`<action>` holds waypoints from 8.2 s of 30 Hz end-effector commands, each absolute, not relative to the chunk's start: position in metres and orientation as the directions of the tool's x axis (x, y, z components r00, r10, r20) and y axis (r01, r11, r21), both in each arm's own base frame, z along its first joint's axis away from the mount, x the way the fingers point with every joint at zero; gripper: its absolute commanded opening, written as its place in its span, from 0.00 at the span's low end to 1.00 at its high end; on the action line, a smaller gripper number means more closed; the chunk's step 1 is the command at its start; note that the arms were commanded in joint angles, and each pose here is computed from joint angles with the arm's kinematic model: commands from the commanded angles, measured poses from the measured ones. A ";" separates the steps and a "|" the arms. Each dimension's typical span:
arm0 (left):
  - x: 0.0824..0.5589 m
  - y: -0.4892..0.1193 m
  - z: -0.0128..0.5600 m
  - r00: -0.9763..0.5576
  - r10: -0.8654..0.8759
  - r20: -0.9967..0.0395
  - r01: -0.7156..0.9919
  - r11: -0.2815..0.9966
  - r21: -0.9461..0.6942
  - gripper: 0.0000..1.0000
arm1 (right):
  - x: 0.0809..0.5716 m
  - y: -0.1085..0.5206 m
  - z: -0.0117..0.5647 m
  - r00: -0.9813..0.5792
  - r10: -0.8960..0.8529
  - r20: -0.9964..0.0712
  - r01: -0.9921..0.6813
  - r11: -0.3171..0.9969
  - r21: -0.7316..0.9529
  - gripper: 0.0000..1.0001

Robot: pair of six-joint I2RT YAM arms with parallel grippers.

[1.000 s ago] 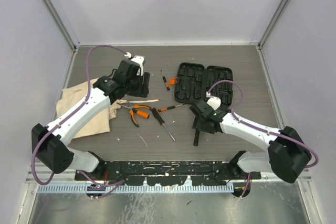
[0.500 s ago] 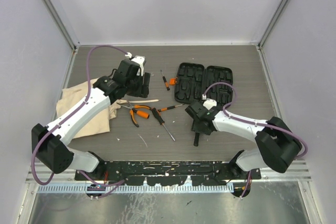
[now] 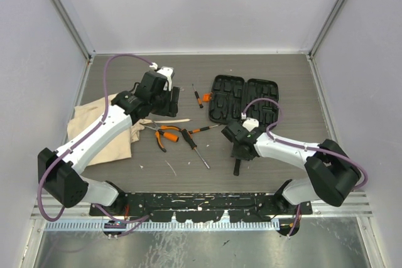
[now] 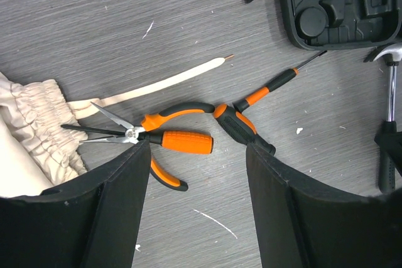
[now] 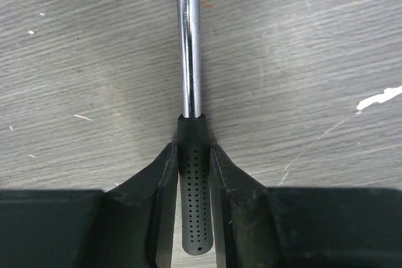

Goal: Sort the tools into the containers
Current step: Pick up the hammer at the center of the board, then move the storage box to the center of the board.

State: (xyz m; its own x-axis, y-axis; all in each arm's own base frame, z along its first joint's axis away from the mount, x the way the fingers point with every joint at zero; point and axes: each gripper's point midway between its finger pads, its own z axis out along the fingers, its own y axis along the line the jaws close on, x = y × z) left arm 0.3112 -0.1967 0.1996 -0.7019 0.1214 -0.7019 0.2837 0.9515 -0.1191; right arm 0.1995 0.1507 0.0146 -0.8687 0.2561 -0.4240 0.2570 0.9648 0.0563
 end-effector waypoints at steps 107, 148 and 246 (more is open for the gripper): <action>0.312 -0.422 0.179 -0.835 -0.069 -0.546 0.359 0.683 -0.636 0.00 | 0.231 0.094 0.193 -0.500 0.319 -0.805 0.220 0.946 0.238 0.51; 0.328 -0.293 0.223 -0.781 -0.158 -0.604 0.285 0.770 -0.571 0.00 | 0.434 0.089 0.056 -0.753 0.203 -0.626 0.245 0.969 0.019 0.44; 0.314 -0.301 0.221 -0.788 -0.101 -0.608 0.344 0.746 -0.570 0.00 | 0.293 0.084 0.036 -0.795 0.316 -0.519 0.312 0.945 0.097 0.29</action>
State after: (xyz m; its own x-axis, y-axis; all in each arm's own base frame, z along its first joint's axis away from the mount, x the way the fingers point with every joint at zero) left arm 0.3099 -0.2940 0.1819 -0.8515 -0.0821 -0.5178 0.2553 0.7977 -0.5463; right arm 0.2971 0.0846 0.0355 -0.7645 0.3744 -0.5247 0.3663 0.9222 0.1242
